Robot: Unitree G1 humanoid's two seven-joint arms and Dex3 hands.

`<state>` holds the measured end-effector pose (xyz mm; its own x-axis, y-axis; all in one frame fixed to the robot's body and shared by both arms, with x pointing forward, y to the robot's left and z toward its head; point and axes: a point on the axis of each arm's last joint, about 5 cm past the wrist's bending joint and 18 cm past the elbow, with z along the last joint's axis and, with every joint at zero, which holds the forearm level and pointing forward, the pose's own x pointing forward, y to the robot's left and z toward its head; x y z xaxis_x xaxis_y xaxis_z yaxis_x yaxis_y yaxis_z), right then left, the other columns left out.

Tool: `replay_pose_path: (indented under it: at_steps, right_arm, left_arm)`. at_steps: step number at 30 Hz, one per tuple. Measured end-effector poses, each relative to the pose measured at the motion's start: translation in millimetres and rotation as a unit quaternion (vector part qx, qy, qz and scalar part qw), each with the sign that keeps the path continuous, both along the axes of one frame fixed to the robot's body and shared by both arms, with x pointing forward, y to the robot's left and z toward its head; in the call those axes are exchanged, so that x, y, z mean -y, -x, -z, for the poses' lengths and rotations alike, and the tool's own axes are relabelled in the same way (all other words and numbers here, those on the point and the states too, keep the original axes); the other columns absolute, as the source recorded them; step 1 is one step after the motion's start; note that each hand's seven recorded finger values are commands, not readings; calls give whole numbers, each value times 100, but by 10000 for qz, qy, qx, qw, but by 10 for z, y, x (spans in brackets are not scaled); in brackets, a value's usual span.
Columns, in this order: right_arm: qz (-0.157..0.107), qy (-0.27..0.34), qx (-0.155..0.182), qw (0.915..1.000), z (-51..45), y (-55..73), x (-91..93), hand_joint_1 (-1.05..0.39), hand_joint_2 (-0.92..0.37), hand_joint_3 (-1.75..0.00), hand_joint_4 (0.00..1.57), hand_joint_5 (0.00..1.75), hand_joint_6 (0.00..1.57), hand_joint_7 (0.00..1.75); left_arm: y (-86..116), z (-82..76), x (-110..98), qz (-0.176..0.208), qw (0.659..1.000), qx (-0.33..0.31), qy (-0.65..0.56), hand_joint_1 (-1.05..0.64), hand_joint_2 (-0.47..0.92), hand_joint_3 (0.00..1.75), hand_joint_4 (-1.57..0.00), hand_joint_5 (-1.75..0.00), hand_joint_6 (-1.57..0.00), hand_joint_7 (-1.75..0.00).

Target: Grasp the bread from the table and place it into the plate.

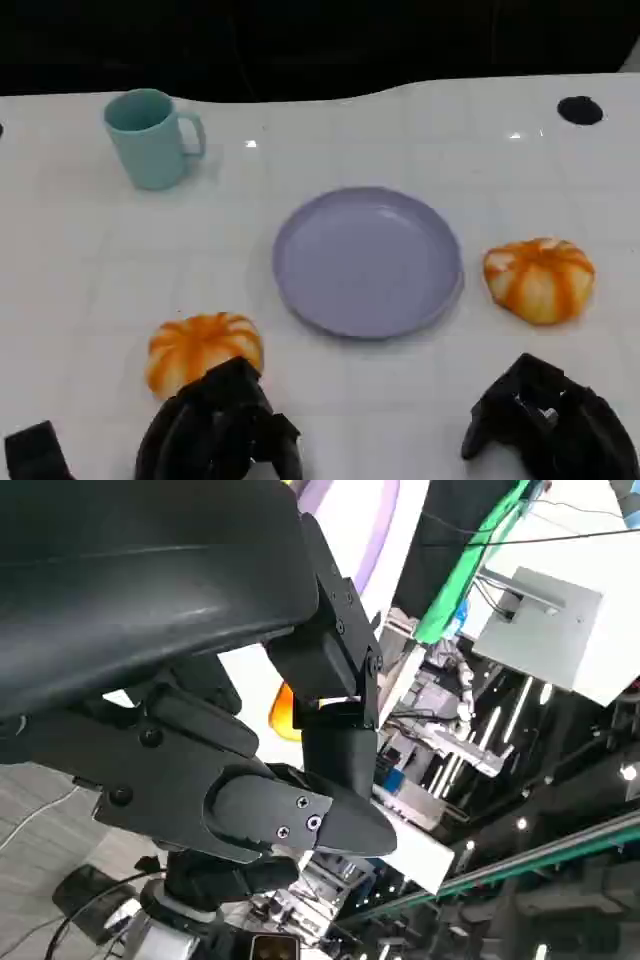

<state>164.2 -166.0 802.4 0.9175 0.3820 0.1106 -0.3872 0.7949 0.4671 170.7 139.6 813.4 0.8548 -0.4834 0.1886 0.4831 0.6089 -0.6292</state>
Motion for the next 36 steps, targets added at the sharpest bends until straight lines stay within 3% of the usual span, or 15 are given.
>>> replay_pose_path:
  at_steps: [26, 30, 32, 36]
  right_arm:
    - [-169, -182, -30, 9997, 11, -1, 12, -59, -92, -16, 71, 156, 73, 116]
    - [-181, -191, -32, 9996, 10, 1, 12, -60, -92, -16, 72, 156, 73, 117]
    - [-160, -175, -50, 9997, 4, 4, 13, -59, -92, -16, 72, 156, 73, 118]
    - [-156, -174, -55, 9997, -2, 4, 14, -59, -92, -17, 71, 156, 72, 118]
  left_arm:
    - [-15, -36, 16, -74, 9999, 66, -102, -67, 92, 16, -108, -125, -80, -128]
    - [-27, -71, 3, -178, 9994, 267, -157, -68, 92, 18, -94, -115, -67, -117]
    - [-32, -96, -17, -314, 9978, 521, -266, -70, 92, 17, -88, -104, -59, -101]
    - [-47, -171, -95, -469, 9884, 1139, -893, -74, 92, 17, -74, -94, -44, -85]
